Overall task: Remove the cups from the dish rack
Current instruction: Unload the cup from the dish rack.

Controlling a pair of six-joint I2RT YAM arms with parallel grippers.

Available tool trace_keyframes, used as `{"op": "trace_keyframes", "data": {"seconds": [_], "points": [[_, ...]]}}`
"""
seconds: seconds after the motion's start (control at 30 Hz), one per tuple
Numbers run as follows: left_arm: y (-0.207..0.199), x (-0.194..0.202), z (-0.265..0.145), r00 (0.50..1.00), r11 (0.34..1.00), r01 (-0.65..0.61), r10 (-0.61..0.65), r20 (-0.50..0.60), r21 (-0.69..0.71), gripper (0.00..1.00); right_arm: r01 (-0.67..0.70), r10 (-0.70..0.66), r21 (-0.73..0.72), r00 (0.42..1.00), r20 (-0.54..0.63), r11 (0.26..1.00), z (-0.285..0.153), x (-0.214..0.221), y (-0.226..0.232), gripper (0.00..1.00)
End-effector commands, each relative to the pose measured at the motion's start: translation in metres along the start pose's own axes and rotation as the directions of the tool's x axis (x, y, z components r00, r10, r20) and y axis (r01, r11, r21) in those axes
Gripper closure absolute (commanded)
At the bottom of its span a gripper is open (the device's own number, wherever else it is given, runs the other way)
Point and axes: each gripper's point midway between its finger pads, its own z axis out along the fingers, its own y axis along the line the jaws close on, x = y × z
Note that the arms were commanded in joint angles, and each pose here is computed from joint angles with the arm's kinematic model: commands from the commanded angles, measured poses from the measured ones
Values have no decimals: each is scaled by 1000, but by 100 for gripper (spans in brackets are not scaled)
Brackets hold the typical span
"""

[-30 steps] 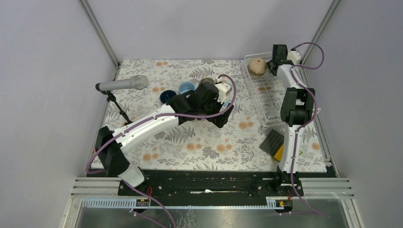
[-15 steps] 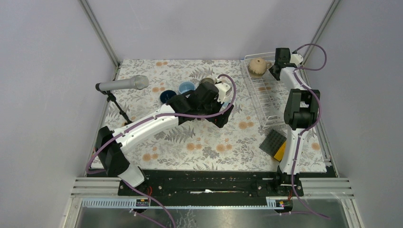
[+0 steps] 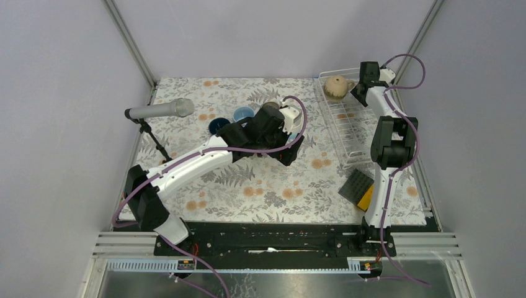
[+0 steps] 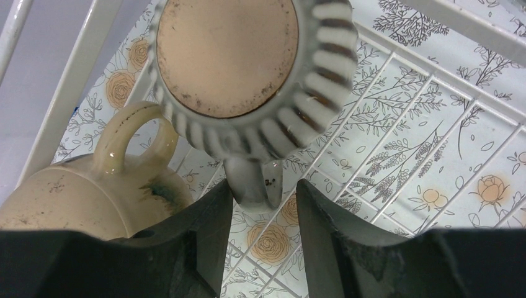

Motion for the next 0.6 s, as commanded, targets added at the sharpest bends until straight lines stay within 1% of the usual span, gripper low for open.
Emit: {"op": "trace_keyframes", "data": {"seconds": [0.0,0.27,0.57], "points": [[-1,-21,-10,997,1000,7,-8,81,16,1,44,-44,9,999,22,999,-3,-14,0,50],[1,-20,-8,997,1000,10,-11,76,13,1,100,-101,25,995,21,995,-8,-15,-7,49],[4,-21,-8,997,1000,18,-19,78,13,1,229,-229,3,973,18,973,-5,-18,-4,49]]}}
